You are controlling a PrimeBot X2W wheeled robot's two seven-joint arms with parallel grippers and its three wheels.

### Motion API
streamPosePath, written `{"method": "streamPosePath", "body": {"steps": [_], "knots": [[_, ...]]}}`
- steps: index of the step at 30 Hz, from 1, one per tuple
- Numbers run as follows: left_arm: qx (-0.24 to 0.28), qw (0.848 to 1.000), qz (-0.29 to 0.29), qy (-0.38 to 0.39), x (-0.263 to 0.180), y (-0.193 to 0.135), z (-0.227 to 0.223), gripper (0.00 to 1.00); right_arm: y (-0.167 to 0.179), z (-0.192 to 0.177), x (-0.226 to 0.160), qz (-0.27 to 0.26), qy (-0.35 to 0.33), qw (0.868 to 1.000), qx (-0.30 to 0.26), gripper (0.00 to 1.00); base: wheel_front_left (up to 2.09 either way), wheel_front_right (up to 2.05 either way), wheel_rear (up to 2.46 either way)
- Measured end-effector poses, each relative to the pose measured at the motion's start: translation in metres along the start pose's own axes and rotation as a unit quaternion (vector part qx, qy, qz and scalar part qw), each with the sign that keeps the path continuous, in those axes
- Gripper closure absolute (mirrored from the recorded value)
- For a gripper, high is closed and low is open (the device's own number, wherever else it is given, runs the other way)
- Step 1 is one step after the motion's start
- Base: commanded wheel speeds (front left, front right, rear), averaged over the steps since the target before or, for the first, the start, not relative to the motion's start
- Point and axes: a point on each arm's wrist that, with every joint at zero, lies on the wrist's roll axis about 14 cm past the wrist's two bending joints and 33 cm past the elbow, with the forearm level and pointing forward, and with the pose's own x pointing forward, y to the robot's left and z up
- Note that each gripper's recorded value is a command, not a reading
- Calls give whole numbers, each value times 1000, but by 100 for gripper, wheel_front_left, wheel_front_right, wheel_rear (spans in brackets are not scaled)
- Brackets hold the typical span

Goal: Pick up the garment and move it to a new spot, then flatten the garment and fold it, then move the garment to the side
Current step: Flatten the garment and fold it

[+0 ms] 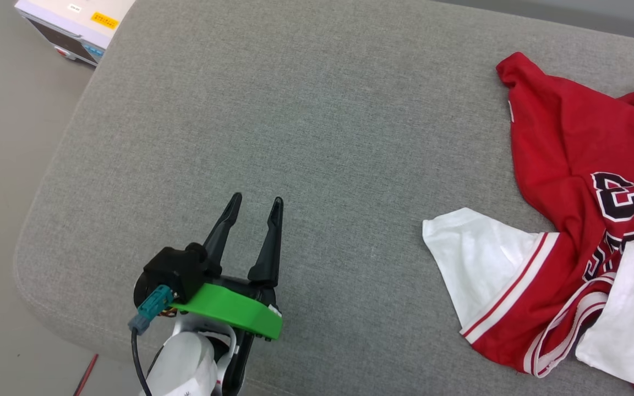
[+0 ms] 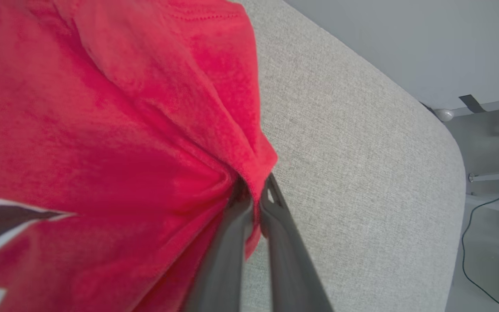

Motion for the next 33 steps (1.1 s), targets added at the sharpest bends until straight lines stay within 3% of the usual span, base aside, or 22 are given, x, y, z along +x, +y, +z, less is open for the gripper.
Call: {"method": "streamPosePath", "body": {"steps": [9,16,17,20,33], "knots": [[2,1000,-18,-10,5,-9,6,0,10,20,-14,4,-95,994,54,0,0,0,0],[-1,999,-41,-28,4,-24,17,0,6,50,-57,-1,-202,976,79,0,0,0,0],[-5,998,-52,-33,2,-32,20,0,6,56,-79,1,-249,964,94,0,0,0,0],[-9,997,-66,-40,0,-41,24,0,6,55,-106,-1,-298,948,111,0,0,0,0],[-23,992,-113,-58,-2,-75,36,0,26,12,-201,-32,-436,874,213,0,0,0,0]]}}
